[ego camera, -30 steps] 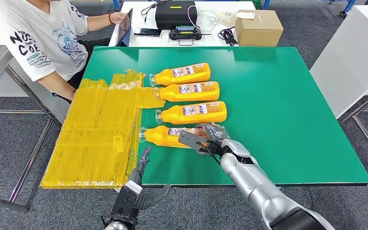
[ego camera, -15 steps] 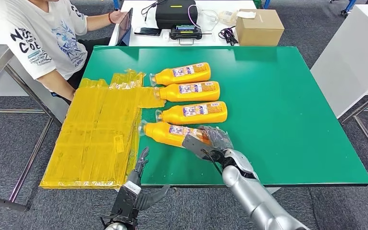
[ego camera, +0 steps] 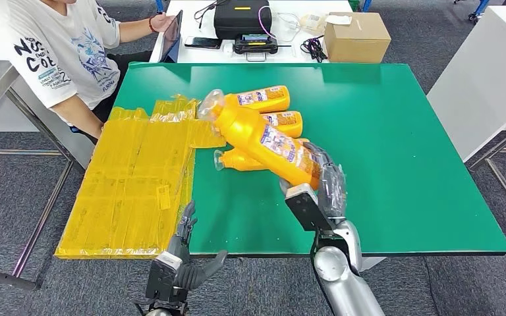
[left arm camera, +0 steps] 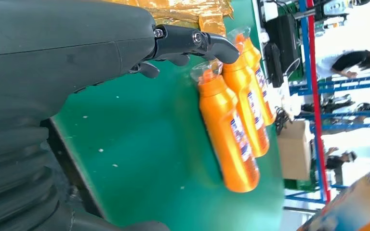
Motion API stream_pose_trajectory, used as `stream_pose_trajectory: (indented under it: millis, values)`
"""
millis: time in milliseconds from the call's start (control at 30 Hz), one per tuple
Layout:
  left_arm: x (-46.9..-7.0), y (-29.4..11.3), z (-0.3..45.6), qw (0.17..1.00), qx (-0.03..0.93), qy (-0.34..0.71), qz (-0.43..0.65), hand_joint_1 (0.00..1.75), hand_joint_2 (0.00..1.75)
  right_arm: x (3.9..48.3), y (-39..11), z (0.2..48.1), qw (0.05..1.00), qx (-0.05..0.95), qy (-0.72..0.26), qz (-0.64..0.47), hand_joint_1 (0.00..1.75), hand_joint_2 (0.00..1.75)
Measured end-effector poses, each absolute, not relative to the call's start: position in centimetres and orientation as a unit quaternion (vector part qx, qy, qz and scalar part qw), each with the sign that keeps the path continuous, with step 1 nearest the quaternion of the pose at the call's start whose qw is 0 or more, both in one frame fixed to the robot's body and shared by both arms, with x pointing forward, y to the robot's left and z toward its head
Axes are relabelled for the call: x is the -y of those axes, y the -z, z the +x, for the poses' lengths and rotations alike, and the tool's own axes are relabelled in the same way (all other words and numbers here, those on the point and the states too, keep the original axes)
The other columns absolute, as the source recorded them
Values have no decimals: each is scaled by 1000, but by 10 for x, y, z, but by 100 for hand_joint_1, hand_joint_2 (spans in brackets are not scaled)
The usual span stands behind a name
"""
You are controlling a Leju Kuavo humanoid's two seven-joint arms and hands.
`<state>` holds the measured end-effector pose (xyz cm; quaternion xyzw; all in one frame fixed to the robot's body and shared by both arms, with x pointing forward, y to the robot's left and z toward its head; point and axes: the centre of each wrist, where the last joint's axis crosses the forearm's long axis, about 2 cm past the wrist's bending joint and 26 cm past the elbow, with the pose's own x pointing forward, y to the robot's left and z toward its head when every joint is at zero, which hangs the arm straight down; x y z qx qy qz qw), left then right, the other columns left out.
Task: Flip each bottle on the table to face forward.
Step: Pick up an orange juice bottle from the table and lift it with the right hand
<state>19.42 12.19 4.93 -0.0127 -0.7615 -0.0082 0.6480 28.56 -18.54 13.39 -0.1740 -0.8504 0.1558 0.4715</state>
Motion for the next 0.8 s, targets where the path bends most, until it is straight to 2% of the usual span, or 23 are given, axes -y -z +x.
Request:
stream_pose_trajectory:
  millis: [333,800]
  values:
    - [-122,-63,198,644,756,-50,-107,0,175,184,-118,264,472,855,-137,-168,175,175]
    - [-118,-77,204,632,761,-56,-134,0,175,120,-76,220,496,841,-187,-107,175,175]
